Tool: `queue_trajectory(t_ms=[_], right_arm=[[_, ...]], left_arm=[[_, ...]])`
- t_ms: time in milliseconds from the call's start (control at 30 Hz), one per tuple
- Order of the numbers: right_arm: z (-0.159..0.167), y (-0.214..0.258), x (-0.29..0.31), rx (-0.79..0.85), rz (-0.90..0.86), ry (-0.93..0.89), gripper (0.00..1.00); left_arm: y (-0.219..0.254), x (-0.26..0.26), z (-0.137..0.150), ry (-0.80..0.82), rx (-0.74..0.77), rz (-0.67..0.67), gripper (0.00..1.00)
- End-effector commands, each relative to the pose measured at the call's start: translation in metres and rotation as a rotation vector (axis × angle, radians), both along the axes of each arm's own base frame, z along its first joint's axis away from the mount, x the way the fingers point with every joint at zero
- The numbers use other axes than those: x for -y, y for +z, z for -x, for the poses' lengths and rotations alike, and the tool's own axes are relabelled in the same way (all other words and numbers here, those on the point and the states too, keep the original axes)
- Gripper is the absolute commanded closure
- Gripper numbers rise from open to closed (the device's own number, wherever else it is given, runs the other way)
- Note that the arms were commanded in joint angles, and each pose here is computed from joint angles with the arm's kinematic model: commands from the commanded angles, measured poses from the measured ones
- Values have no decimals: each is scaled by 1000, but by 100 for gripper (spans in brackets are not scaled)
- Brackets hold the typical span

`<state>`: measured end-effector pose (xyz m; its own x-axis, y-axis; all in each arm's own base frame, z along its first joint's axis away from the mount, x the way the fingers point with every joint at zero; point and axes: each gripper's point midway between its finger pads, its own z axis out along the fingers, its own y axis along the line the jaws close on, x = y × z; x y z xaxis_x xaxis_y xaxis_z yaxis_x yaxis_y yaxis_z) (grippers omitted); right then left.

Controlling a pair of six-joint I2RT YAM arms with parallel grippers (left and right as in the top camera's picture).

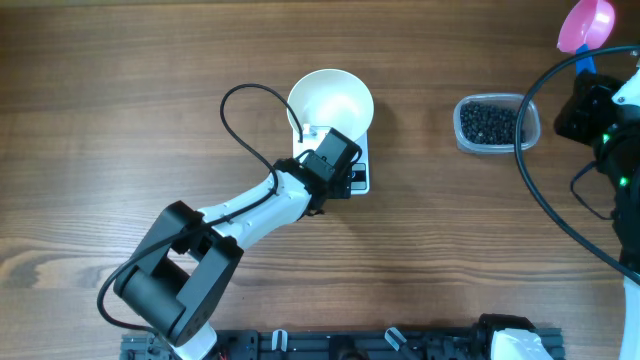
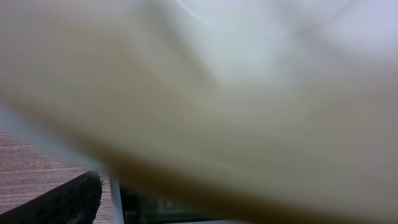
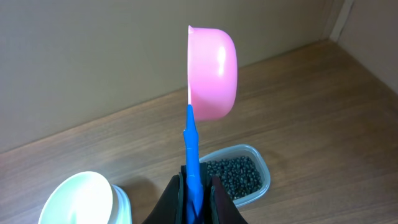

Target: Scoop item into bowl and weigh 150g on scale

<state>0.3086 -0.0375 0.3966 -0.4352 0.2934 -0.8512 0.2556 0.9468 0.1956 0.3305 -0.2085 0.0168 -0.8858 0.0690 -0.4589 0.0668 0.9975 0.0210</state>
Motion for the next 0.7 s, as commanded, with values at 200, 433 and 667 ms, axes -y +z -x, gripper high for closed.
queue_trajectory(t_ms=[200,433,667], right_arm=[[0,9,0,20,15,12,96],[1,7,0,14,14,12,96],[4,2,-1,-12,28,22,96]], left_arm=[[70,-8,9,-13,115,66,0],[161,-8,32,-103,230,273,0],[169,-70,48,-108,118,337,0]])
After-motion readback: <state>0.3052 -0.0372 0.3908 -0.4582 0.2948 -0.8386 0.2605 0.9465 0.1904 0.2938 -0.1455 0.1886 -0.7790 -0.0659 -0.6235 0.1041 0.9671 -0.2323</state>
